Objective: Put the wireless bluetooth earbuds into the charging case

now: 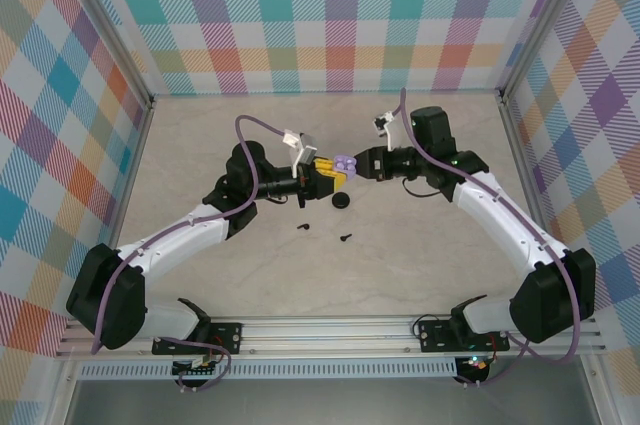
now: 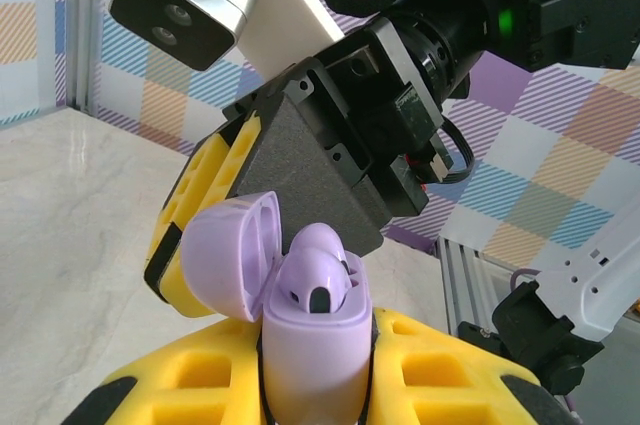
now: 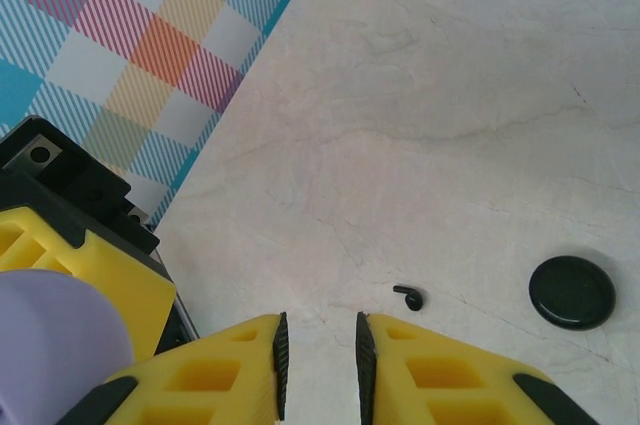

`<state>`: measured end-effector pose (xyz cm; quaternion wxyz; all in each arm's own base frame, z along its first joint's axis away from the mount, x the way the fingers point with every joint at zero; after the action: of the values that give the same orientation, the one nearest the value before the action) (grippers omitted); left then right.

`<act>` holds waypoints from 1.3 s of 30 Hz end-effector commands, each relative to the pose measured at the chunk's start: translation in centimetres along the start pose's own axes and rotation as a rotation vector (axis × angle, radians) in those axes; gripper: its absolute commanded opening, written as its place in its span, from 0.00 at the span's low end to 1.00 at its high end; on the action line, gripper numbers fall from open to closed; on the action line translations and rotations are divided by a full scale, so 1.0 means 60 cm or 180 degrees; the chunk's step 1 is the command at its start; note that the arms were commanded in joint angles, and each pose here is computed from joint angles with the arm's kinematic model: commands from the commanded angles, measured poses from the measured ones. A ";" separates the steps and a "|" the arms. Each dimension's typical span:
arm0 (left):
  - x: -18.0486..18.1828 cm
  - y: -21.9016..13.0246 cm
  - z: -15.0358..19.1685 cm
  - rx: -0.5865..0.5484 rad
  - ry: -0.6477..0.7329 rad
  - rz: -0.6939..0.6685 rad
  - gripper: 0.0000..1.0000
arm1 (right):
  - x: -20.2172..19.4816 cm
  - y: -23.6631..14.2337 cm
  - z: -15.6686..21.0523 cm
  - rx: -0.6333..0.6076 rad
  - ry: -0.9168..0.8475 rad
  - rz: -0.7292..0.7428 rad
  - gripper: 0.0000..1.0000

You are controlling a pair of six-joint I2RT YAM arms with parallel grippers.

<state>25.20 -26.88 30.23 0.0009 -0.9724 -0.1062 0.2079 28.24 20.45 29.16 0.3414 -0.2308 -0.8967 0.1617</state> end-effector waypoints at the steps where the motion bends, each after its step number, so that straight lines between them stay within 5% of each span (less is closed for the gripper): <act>1: 0.003 0.009 -0.006 -0.0011 0.0007 -0.0091 0.00 | 0.025 -0.018 -0.009 -0.0153 -0.0221 -0.0214 0.27; 13: 0.025 0.016 -0.002 0.0012 -0.0132 -0.0312 0.00 | 0.032 -0.033 -0.006 -0.0212 -0.0302 -0.0124 0.28; 23: 0.071 0.009 0.009 0.0128 -0.0339 -0.0937 0.00 | -0.024 -0.048 0.011 -0.0115 -0.0116 0.0908 0.34; 39: 0.252 -0.055 0.054 0.0416 -0.1352 -0.2128 0.00 | -0.031 -0.052 0.028 -0.0034 -0.0034 0.1030 0.35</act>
<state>34.88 -22.16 21.77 0.1107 -0.8488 -0.3684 0.3626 27.98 16.75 27.91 0.3154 -0.3749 -0.8456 0.2120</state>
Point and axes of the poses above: each hand's point on the last joint's axis, 136 mm out from that joint toward the fingers, its own y axis out along the fingers, its own x axis along the line the jaws close on, z = x × y, the point moved 6 cm from there along -y, back along the fingers, and after that the axes turned 7 degrees about -y, right-handed, at the moved point
